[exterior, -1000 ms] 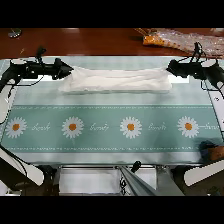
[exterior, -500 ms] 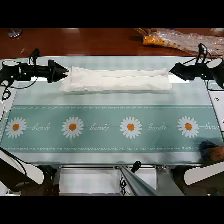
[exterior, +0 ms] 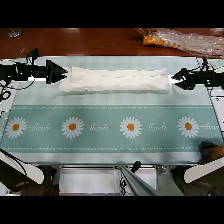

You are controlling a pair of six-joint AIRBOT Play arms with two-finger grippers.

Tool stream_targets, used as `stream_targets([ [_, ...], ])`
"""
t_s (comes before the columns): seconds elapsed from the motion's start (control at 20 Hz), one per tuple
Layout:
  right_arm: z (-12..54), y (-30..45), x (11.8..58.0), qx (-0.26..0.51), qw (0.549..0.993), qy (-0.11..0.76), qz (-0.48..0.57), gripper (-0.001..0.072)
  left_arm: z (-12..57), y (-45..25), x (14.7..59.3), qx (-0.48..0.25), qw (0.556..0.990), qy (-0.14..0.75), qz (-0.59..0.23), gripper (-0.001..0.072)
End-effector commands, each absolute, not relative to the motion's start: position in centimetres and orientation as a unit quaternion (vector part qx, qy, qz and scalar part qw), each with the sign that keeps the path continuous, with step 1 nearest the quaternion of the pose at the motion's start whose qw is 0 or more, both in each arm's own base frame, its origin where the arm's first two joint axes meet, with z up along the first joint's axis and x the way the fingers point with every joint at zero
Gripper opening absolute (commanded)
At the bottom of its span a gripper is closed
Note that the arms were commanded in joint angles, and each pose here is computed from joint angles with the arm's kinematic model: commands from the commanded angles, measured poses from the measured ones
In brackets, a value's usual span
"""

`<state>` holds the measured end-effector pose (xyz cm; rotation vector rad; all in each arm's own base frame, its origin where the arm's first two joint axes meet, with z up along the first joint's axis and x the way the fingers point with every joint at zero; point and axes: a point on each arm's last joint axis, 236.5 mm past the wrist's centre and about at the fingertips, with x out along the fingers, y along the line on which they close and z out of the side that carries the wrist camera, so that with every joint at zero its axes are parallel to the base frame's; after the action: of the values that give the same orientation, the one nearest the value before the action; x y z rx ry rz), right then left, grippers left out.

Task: Fold the shirts.

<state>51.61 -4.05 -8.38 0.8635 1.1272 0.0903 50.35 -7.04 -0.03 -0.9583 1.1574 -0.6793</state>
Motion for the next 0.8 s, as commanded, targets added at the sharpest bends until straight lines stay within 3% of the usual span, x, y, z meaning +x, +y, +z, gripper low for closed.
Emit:
stream_targets([
  [0.0, -10.5, -0.2, 51.1, 0.407, 0.727, 0.549, 0.063, 0.0538, 0.8, -7.3, 50.5, -0.438, 0.674, 0.506, -0.313, 0.0406],
  [0.1, -11.1, 1.4, 51.7, 0.397, 0.733, 0.549, 0.066, 0.0523, 1.5, -7.3, 50.8, -0.438, 0.677, 0.499, -0.316, 0.0406],
  [0.15, -10.8, 1.9, 52.3, 0.394, 0.740, 0.540, 0.066, 0.0429, 1.9, -7.2, 51.1, -0.435, 0.682, 0.495, -0.318, 0.0406],
  [0.25, -9.0, 2.6, 53.3, 0.398, 0.753, 0.518, 0.076, 0.0044, 3.2, -7.1, 51.8, -0.423, 0.695, 0.483, -0.325, 0.0378],
  [0.3, -7.6, 2.6, 53.8, 0.394, 0.764, 0.504, 0.084, 0.0020, 4.2, -7.1, 52.1, -0.416, 0.703, 0.475, -0.329, 0.0347],
  [0.35, -5.8, 2.5, 54.2, 0.382, 0.778, 0.490, 0.094, 0.0020, 5.2, -7.2, 52.4, -0.409, 0.710, 0.467, -0.333, 0.0259],
  [0.4, -3.8, 2.4, 54.4, 0.369, 0.792, 0.475, 0.102, 0.0019, 6.4, -7.5, 52.7, -0.401, 0.716, 0.460, -0.338, 0.0241],
  [0.45, -1.3, 2.4, 54.4, 0.357, 0.805, 0.460, 0.112, 0.0019, 8.0, -8.1, 52.7, -0.391, 0.723, 0.452, -0.345, 0.0146],
  [0.55, 3.1, 2.8, 53.6, 0.332, 0.825, 0.439, 0.129, 0.0019, 10.9, -10.1, 52.5, -0.367, 0.740, 0.434, -0.361, 0.0026],
  [0.75, 9.5, 3.7, 50.2, 0.251, 0.855, 0.431, 0.143, 0.0019, 13.8, -17.4, 50.6, -0.296, 0.760, 0.435, -0.382, 0.0025],
])
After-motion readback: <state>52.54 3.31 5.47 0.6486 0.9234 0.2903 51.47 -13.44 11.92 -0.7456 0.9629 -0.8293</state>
